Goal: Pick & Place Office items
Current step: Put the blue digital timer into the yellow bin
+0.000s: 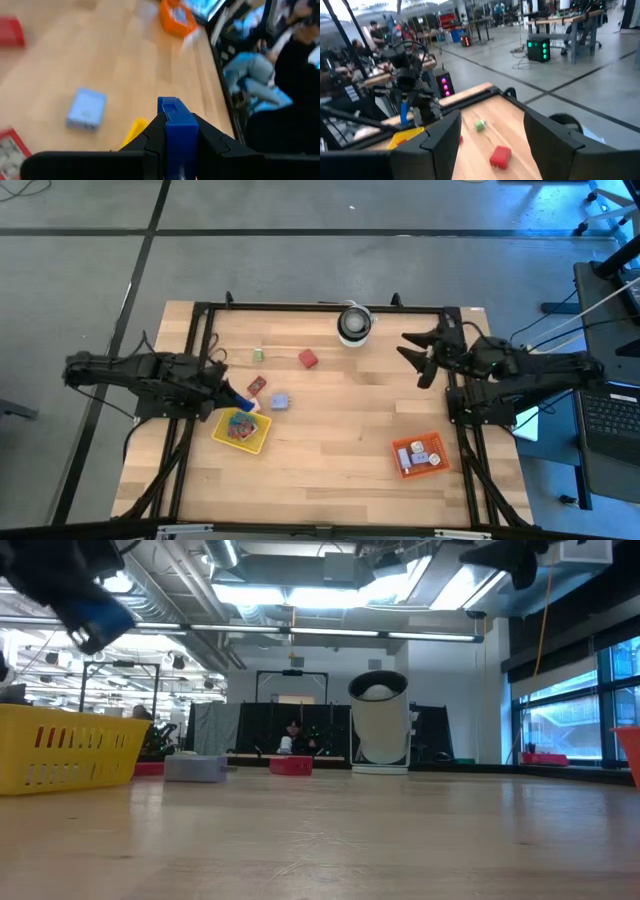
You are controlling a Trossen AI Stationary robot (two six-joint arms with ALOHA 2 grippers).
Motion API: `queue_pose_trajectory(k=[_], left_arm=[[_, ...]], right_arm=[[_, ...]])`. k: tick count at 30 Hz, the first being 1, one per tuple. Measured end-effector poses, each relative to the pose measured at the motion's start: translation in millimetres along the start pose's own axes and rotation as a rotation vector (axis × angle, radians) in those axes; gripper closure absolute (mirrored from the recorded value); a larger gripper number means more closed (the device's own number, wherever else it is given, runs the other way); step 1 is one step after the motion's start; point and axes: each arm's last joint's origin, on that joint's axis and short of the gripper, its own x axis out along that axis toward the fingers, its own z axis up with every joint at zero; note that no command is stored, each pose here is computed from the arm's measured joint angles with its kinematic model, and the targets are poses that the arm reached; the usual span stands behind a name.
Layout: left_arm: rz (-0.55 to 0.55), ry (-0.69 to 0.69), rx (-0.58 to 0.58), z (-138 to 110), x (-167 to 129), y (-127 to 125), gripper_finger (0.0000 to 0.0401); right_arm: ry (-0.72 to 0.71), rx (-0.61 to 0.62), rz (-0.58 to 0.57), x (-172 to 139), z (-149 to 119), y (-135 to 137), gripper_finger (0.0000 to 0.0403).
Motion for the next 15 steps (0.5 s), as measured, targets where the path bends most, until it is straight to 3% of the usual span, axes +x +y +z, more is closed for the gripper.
queue_pose_trajectory(k=[4,15], left_arm=[[-0.018,0.099,-0.004,-12.5,14.2,0.2,0.0345],[0.118,0.306,-0.076,-29.0,43.8,-0.7,0.0345]], right_arm=[[0.031,0.012,-0.016,3.8,-13.2,-1.6,0.0186],[0.050,0.029,0.007,9.4,-21.7,0.0,0.0186]])
